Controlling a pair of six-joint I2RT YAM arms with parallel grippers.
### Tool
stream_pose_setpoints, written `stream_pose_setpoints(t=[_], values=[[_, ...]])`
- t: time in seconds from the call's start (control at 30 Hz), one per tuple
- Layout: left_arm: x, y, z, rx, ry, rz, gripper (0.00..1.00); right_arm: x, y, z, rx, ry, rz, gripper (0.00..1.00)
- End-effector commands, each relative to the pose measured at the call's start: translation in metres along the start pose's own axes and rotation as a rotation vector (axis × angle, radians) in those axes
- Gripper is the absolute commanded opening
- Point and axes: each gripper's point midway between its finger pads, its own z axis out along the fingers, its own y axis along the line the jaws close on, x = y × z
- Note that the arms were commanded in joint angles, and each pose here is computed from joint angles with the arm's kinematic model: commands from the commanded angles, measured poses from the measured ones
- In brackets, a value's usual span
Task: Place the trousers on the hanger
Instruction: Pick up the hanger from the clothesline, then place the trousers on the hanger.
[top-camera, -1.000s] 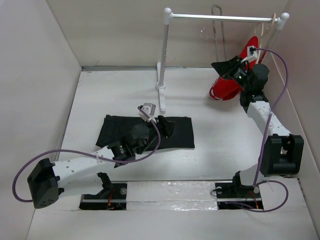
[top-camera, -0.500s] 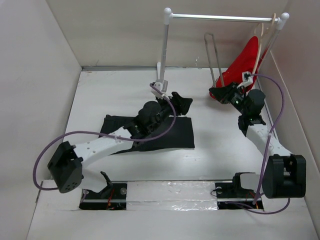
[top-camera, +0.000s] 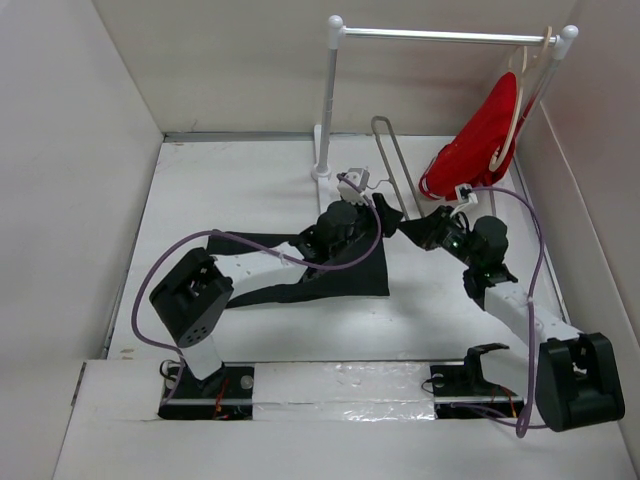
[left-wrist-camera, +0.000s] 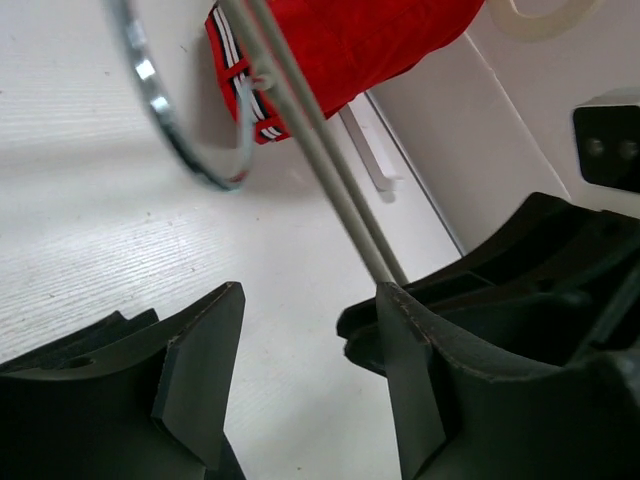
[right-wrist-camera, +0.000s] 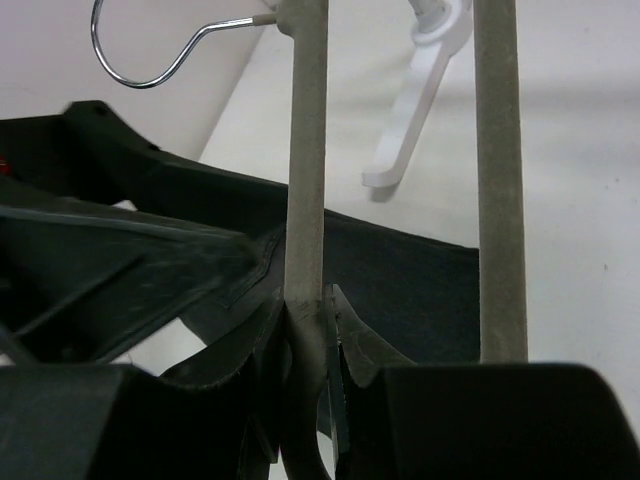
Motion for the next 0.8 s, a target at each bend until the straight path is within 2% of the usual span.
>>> stream_pose_setpoints(t=[0.0, 0.1, 0.3, 0.53, 0.77], values=[[-0.043, -0.030, -0.001, 0.093, -0.127, -0.051, 0.52, -0.026, 0.023, -0.004, -0.066, -0.109, -0.104, 0.16], [-0.040, -0.020, -0.005, 0.051, -0.154, -0.069, 0.52, -0.028, 0.021, -0.007, -0.037, -0.115, -0.110, 0.15], [-0.051, -0.027, -0.011, 0.098, -0.218, -0.108, 0.54, -0.016, 0.026, -0.006, -0.042, -0.094, -0.103, 0.14], [-0.047, -0.036, -0.016, 0.184, -0.238, -0.116, 0.51, -0.007, 0.017, -0.011, -0.005, -0.082, -0.099, 0.14], [-0.036, -0.031, -0.006, 0.160, -0.196, -0.125, 0.49, 0.004, 0.023, -0.008, -0.032, -0.057, -0.092, 0.14]])
